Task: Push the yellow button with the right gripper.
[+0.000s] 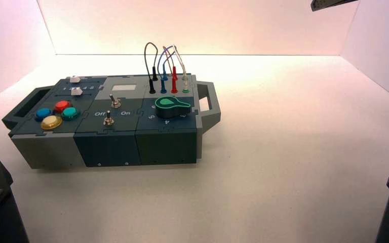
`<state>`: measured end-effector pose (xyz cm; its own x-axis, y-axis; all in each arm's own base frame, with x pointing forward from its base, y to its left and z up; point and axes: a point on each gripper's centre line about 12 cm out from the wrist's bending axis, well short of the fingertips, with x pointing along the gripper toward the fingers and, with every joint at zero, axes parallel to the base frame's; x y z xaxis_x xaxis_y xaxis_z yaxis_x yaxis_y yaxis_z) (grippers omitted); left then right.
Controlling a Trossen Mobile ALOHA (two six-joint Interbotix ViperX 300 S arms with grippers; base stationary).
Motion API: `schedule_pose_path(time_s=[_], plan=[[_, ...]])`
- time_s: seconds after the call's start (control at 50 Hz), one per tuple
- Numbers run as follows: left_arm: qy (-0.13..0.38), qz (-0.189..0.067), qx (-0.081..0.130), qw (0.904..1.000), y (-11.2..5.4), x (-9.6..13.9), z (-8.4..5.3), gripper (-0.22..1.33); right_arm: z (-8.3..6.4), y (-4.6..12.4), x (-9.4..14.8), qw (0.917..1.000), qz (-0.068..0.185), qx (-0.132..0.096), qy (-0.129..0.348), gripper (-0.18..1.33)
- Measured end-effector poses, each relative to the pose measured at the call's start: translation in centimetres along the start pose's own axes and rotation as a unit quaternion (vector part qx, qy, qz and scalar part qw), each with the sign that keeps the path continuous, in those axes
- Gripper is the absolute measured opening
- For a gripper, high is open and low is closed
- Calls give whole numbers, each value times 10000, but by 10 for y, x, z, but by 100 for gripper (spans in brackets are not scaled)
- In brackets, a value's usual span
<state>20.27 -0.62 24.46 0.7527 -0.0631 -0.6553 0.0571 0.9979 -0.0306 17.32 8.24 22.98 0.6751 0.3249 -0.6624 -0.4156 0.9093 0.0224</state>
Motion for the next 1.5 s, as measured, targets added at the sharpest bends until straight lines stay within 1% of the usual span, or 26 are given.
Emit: schedule_pose_path(time_s=[0.38,0.5,0.56,0.6,0.62,0.68,0.72,0.74,0.76,0.84,0.88,0.92,0.96,1.08,1.18,1.32,1.38,1.46,1.5], plan=[[0,0,0,10000,0,0,0,-16,-1,0,1,10000,5,-5,16,-14],[26,30,32,10000,1,1,0,-16,-1,0,1,10000,3,7,38,-14],[156,42,34,9999,2,3,-3,-16,-1,0,2,10000,2,7,61,-14],[401,37,22,9992,3,7,-6,-16,-2,0,3,10000,11,9,77,-14],[645,26,21,9979,3,11,-8,-16,-2,0,4,9999,5,22,100,-14],[1093,23,-1,9940,5,18,-12,-16,-2,0,5,9999,5,22,115,-14],[1093,23,-1,9940,5,18,-12,-16,-2,0,5,9999,5,22,115,-14],[1274,26,-33,9918,6,22,-15,-16,-3,0,5,9999,4,22,130,-14],[1567,34,-79,9876,9,29,-20,-16,-3,0,5,9999,4,22,138,-14],[1866,50,-137,9823,12,38,-26,-16,-3,0,5,9999,10,17,138,-14],[2141,56,-184,9766,14,48,-30,-16,-3,0,5,9999,4,22,169,-14],[2253,55,-193,9741,15,52,-31,-16,-3,0,5,9999,4,14,169,-14],[2477,59,-205,9686,17,61,-35,-16,-4,0,5,9998,8,28,184,-14],[2899,119,-111,9569,23,79,-39,-16,-5,0,5,9998,3,22,222,-14],[3161,214,-95,9484,28,90,-41,-16,-5,0,5,9997,7,28,246,-14],[3461,383,-99,9374,39,98,-43,-16,-7,1,7,9995,28,68,322,-14],[3524,477,-147,9345,44,98,-41,-16,-8,1,9,9990,53,115,422,-14],[3546,586,-180,9330,51,97,-38,-16,-9,2,13,9982,82,157,576,-14],[3559,691,-226,9317,57,95,-36,-16,-10,3,17,9971,96,203,722,-14]])
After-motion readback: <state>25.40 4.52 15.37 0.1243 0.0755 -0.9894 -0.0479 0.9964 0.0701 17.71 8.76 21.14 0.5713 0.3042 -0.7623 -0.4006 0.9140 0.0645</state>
